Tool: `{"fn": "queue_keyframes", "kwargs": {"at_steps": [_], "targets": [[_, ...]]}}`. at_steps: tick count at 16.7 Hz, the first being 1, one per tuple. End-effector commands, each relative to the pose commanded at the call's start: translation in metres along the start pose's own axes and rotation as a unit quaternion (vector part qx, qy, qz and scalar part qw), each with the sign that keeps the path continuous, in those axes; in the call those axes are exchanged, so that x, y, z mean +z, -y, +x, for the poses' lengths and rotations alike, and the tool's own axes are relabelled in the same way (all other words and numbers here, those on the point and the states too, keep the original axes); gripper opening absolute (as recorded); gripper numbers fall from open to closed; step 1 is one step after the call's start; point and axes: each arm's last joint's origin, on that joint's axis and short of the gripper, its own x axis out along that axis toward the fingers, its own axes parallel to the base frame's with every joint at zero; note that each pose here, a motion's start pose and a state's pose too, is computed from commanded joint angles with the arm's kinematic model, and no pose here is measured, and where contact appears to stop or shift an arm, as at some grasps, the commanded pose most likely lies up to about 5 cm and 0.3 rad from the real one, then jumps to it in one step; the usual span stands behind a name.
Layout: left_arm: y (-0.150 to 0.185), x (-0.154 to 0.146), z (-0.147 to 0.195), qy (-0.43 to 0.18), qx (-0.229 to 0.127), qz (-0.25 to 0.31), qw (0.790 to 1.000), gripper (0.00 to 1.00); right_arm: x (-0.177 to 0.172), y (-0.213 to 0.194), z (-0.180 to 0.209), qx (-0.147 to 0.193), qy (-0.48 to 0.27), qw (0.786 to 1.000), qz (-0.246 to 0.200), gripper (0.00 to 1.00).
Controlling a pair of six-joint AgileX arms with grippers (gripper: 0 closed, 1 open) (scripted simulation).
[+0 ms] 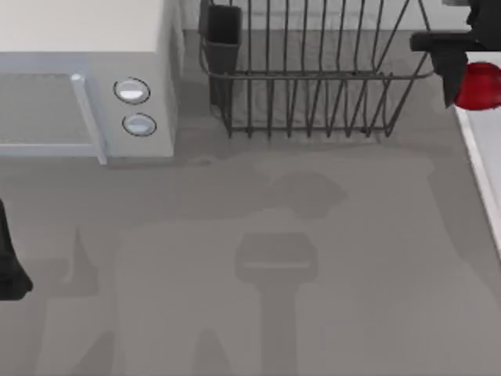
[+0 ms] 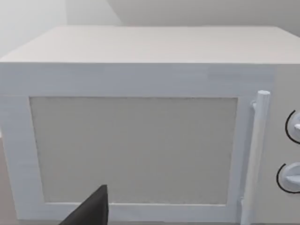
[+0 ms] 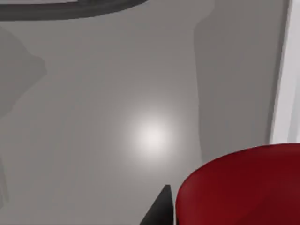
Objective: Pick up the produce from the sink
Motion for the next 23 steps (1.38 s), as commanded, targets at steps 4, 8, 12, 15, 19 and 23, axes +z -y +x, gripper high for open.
{"fn": "queue_keyframes", "kwargs": {"at_steps": [4, 8, 12, 15, 19, 23], "targets": [[0.0, 0.0, 0.0, 0.0, 0.0, 0.0, 1.0, 1.0, -0.064, -0.101, 0.008, -0.005, -0.01, 1.0, 0.0, 0.0], [0.0, 0.0, 0.0, 0.0, 0.0, 0.0, 1.0, 1.0, -0.103, -0.134, 0.01, -0.005, -0.008, 1.0, 0.0, 0.0], [0.0, 0.0, 0.0, 0.0, 0.0, 0.0, 1.0, 1.0, -0.103, -0.135, 0.011, -0.005, -0.01, 1.0, 0.002, 0.0], [0.0, 0.0, 0.0, 0.0, 0.0, 0.0, 1.0, 1.0, -0.102, -0.136, 0.022, -0.007, -0.012, 1.0, 0.002, 0.0], [0.0, 0.0, 0.0, 0.0, 0.0, 0.0, 1.0, 1.0, -0.1, -0.138, 0.068, -0.003, -0.006, 1.0, 0.001, 0.0], [0.0, 0.0, 0.0, 0.0, 0.0, 0.0, 1.0, 1.0, -0.105, -0.135, 0.114, -0.004, -0.007, 1.0, 0.0, 0.0]]}}
